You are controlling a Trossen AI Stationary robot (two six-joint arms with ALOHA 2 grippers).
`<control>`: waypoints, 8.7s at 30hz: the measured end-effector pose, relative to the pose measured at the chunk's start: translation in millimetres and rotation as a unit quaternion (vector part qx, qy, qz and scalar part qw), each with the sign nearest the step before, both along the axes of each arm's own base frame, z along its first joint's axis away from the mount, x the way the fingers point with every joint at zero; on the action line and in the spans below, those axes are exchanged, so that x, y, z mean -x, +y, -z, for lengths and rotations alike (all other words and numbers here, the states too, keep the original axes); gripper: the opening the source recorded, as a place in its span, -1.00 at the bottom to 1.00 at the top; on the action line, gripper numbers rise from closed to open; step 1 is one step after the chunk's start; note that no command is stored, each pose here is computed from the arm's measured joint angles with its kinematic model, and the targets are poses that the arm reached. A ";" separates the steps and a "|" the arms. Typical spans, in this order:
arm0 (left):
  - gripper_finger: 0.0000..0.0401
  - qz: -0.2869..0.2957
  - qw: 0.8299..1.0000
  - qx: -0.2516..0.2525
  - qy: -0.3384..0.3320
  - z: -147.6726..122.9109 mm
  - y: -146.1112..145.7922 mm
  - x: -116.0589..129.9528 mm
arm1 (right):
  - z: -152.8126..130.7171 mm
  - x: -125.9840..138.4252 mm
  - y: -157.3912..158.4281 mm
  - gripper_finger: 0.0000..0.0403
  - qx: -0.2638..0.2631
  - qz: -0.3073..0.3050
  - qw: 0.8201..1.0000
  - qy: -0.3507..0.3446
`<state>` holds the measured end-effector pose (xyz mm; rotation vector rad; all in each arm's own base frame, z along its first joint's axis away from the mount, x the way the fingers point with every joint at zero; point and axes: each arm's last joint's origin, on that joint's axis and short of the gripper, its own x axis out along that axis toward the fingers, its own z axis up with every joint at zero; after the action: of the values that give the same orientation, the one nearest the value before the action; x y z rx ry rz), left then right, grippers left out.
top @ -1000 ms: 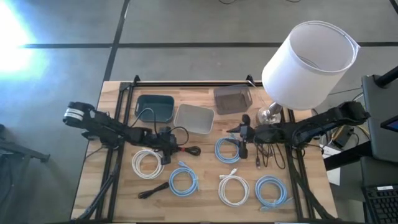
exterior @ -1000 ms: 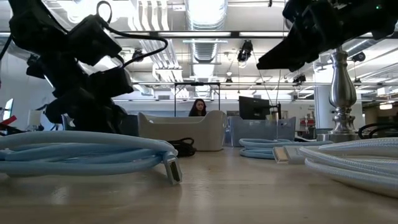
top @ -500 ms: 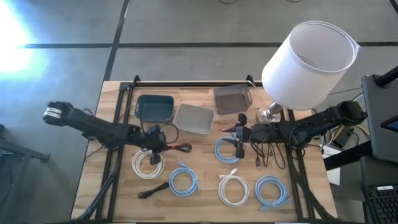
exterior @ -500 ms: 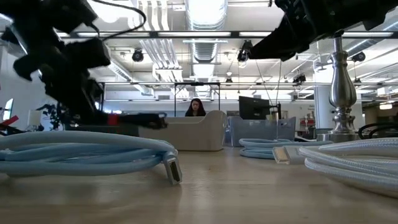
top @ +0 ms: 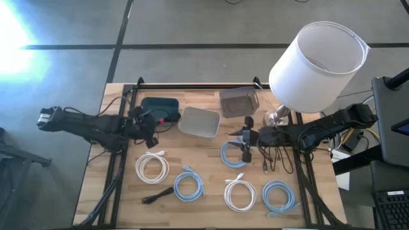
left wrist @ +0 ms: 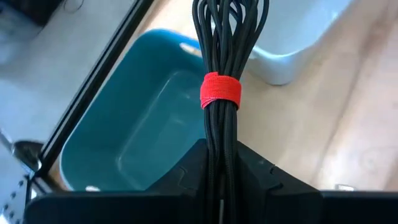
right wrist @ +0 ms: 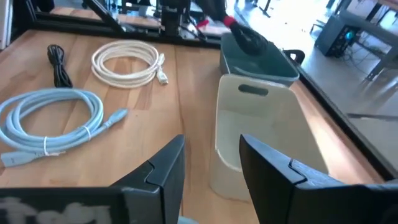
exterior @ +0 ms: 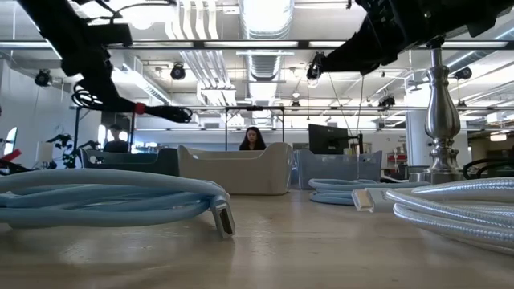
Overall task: Pick & Place USB Port
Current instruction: Put the top left black charger cable into the gray bin, then put the bottom black charger cable into the gray bin, then put the black charger cable into the gray bin
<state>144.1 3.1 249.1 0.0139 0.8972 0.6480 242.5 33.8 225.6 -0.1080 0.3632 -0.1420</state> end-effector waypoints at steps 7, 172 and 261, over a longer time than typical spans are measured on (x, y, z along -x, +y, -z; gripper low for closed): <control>-0.70 -0.114 0.993 0.019 0.021 10.9 25.5 -4.4 | -11.4 -4.0 0.7 -0.31 0.004 -0.002 1.000 -0.016; -0.67 -0.021 0.951 0.006 0.309 54.5 129.6 -91.0 | -11.1 -2.5 0.9 -0.53 -0.105 0.041 0.993 0.032; -0.12 0.013 0.999 -0.027 0.017 -16.5 87.7 -131.5 | 28.6 106.5 36.3 -0.30 -0.228 0.493 0.782 0.304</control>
<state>275.6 90.8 265.6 0.0844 0.9099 0.6499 136.1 70.2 197.0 0.5578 1.0779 -1.0750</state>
